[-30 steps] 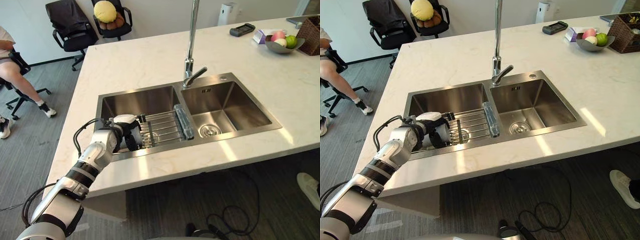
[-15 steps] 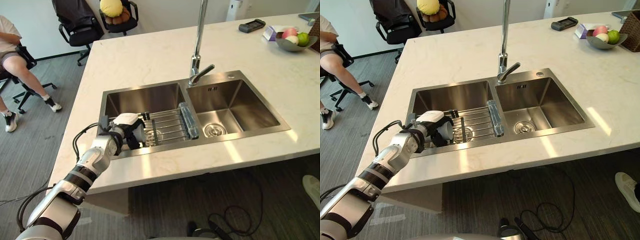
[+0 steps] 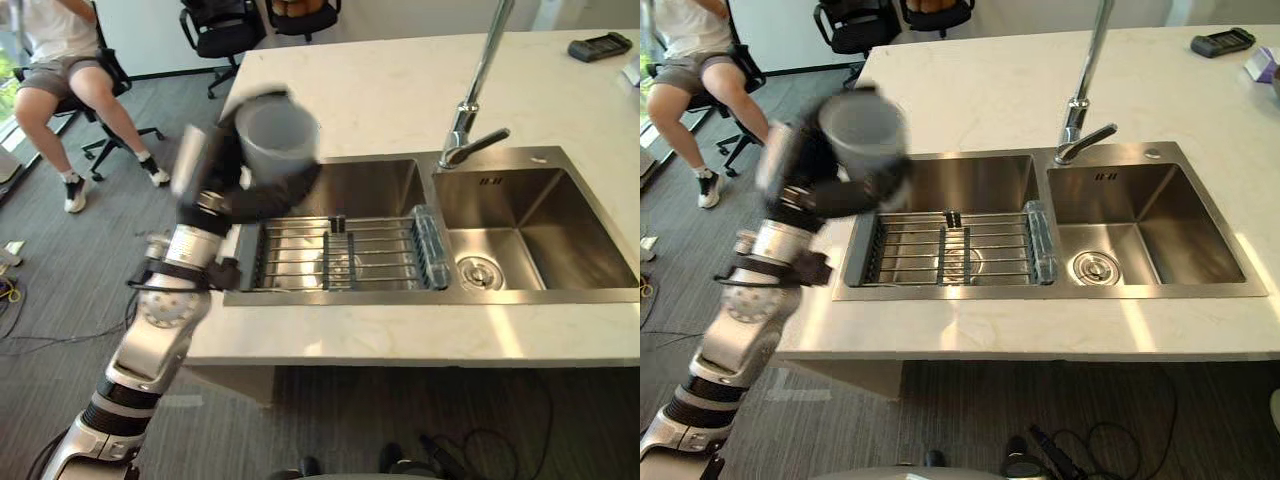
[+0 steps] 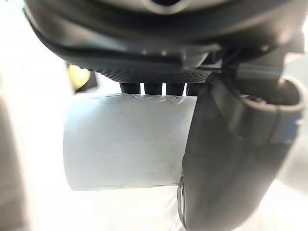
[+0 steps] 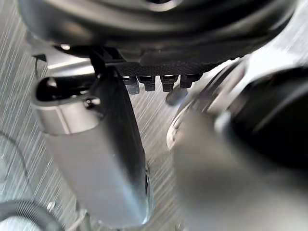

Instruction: Walk over to the sink, pick up the cup, carry it to the dishwasher, place the cup inside the dishwasher, then close the dishwasher door

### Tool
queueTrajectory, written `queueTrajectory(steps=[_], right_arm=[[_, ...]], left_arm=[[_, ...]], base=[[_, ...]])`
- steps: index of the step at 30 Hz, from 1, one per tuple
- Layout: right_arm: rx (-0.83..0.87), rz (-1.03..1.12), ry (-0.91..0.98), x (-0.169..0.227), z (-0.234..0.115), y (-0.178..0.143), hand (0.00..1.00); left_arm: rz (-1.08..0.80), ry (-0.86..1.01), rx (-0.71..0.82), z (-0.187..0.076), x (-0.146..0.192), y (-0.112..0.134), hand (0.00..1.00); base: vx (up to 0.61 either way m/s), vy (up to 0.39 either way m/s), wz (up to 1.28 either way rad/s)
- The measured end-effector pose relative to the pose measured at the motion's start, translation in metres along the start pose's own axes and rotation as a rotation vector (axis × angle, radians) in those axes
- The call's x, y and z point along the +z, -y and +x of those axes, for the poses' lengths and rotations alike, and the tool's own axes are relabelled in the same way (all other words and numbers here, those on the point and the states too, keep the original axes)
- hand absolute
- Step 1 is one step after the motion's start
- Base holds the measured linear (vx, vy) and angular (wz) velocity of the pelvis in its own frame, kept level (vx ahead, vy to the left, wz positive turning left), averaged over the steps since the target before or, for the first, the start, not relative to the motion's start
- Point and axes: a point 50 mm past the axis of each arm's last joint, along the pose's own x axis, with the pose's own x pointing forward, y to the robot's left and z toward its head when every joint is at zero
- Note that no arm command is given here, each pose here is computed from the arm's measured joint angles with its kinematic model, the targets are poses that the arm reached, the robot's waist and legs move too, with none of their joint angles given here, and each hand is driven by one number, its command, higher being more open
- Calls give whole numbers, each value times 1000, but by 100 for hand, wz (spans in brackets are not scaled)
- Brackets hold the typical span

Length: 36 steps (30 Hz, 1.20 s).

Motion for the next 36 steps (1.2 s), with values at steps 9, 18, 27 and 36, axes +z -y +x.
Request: queueTrajectory(steps=[9, 18, 27, 36], right_arm=[[-27, -62, -37, -8, -3, 12, 100], [-34, -119, -51, -9, -2, 11, 100], [-116, -177, -34, 0, -6, 27, 100], [-114, -75, 93, 25, -8, 32, 100]], left_arm=[[-33, -147, 284, -42, -15, -58, 0], [-28, -509, 536, -124, -65, -90, 0], [11, -525, 569, -157, -57, -95, 0], [0, -253, 453, -92, -35, -91, 0]], base=[[-76, -11, 19], [27, 3, 20], [-41, 18, 86], [-48, 25, 115]])
